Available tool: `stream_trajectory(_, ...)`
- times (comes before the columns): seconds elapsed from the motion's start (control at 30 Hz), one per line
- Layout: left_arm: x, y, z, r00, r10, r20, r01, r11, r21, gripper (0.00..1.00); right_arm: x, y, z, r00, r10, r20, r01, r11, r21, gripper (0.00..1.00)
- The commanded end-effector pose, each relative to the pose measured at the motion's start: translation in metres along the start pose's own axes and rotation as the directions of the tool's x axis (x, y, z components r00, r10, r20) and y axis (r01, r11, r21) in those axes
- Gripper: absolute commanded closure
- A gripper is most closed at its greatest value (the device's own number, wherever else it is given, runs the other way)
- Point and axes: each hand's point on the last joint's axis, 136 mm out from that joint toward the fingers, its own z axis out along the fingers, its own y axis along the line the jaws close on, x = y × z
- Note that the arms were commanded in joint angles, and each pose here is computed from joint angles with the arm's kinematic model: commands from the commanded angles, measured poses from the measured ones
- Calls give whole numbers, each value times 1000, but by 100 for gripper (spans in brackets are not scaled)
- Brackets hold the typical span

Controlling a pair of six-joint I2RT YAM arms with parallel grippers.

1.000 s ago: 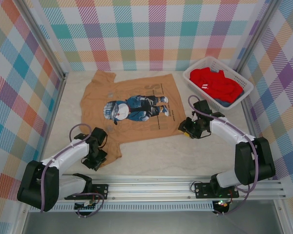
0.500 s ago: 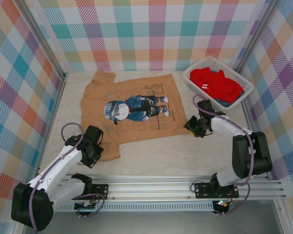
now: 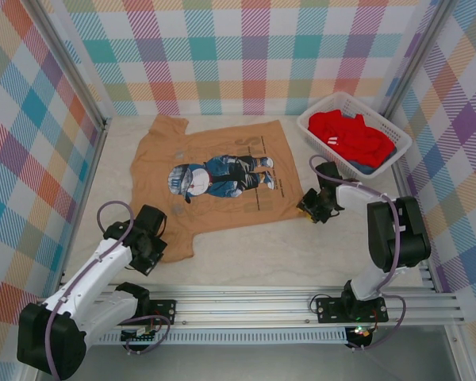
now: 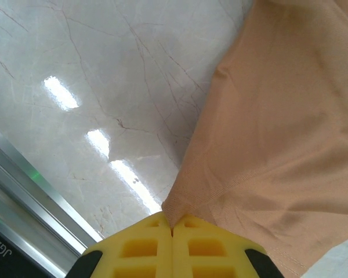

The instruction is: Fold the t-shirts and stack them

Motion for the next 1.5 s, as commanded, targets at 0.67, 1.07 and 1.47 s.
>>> stream_trajectory(0.67, -5, -8, -11, 1000, 10, 16, -10, 1000, 10, 100, -2, 0, 11, 995, 99, -13, -99, 995, 7, 85)
stream_trajectory(1.07, 12, 27, -46, 998, 2, -56, -5, 998, -70, 100, 10, -8, -38, 999, -39, 33, 38, 998, 46, 100)
stream_trajectory(1.47, 26, 48, -59, 997, 19, -74, -22, 999, -30, 100, 79, -64, -69, 997, -51, -66, 55, 996, 74, 100)
